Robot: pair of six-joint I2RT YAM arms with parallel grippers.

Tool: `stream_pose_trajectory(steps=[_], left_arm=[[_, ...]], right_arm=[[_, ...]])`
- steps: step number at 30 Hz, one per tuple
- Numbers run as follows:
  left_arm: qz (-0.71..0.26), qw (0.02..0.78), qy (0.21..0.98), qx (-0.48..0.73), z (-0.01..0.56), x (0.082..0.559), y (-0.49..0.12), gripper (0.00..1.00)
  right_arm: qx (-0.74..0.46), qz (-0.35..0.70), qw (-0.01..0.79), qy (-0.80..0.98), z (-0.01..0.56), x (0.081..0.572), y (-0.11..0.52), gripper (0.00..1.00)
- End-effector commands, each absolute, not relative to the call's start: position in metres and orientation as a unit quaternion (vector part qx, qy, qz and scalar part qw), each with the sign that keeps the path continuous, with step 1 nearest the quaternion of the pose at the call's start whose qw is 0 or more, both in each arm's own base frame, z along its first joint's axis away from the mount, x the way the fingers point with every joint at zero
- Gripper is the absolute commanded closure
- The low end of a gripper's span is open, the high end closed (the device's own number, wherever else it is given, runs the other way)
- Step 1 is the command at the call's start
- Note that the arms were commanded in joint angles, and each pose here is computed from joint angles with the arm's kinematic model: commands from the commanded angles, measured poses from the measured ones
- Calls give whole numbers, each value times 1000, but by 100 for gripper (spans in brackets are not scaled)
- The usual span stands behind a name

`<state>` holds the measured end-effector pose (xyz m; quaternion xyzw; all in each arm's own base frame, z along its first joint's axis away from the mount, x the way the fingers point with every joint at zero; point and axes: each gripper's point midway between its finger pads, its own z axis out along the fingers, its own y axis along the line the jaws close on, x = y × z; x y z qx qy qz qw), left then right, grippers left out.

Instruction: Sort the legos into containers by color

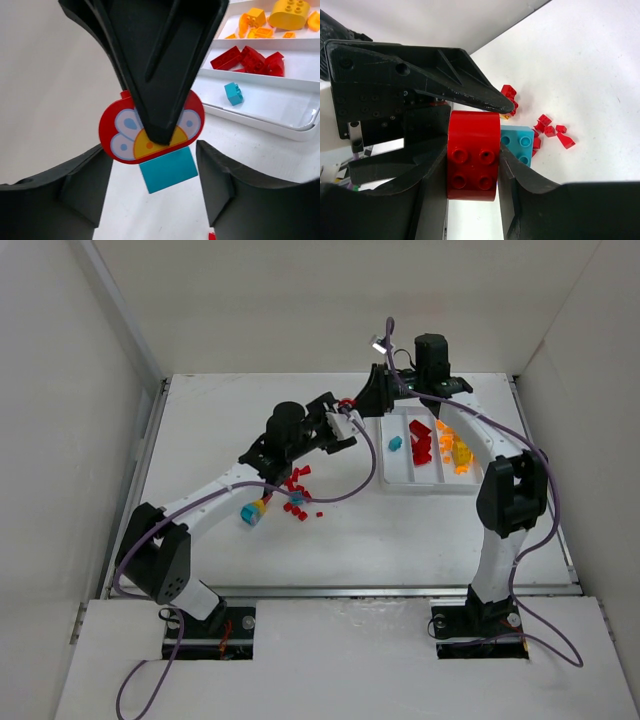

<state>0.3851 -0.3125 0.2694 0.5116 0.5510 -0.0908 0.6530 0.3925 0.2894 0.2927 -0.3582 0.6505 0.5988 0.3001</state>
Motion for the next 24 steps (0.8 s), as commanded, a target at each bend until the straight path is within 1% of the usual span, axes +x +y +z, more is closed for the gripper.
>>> stream_pose_trajectory(steps=[1, 2, 3, 4, 7, 8, 9, 13, 15, 16, 18, 19, 20, 22, 23, 24], left_arm=[[-121, 678, 530, 494, 299, 374, -316, 40], [-121, 678, 530, 494, 299, 376, -317, 45], [-124, 677, 533, 492, 299, 375, -318, 58], [-124, 677, 533, 492, 299, 375, -318, 66], [-124, 674, 536, 494, 297, 375, -317, 82], [-120, 674, 539, 490, 297, 377, -316, 93], [-119, 674, 539, 490, 297, 377, -316, 99], [-116, 672, 545, 489, 294, 378, -314, 100], [-112, 668, 551, 488, 291, 379, -312, 100], [-108, 668, 553, 485, 291, 380, -311, 100], [-104, 665, 559, 484, 288, 379, -307, 100], [-100, 658, 568, 485, 280, 379, -305, 100], [-101, 651, 574, 487, 274, 378, -304, 100], [-99, 654, 576, 481, 278, 378, -302, 100], [-103, 650, 581, 479, 272, 376, -301, 100], [-103, 645, 588, 476, 267, 376, -300, 100]], right_arm=[[-383, 597, 324, 626, 307, 395, 290, 100], [-383, 597, 324, 626, 307, 395, 290, 100], [-383, 597, 324, 626, 307, 395, 290, 100], [-383, 597, 324, 626, 307, 395, 290, 100], [-386, 596, 327, 624, 311, 393, 289, 100], [-386, 596, 327, 624, 311, 393, 289, 100], [-386, 596, 327, 624, 311, 393, 289, 100], [-372, 592, 331, 633, 311, 400, 282, 100], [-326, 580, 336, 666, 305, 417, 267, 100], [-270, 550, 358, 705, 293, 444, 243, 100], [-161, 527, 351, 757, 270, 467, 207, 100], [-85, 487, 372, 786, 254, 493, 167, 100], [-44, 468, 374, 799, 243, 494, 148, 100], [7, 410, 399, 820, 229, 502, 113, 100], [48, 339, 411, 845, 211, 507, 91, 100], [41, 295, 423, 856, 206, 503, 78, 100]])
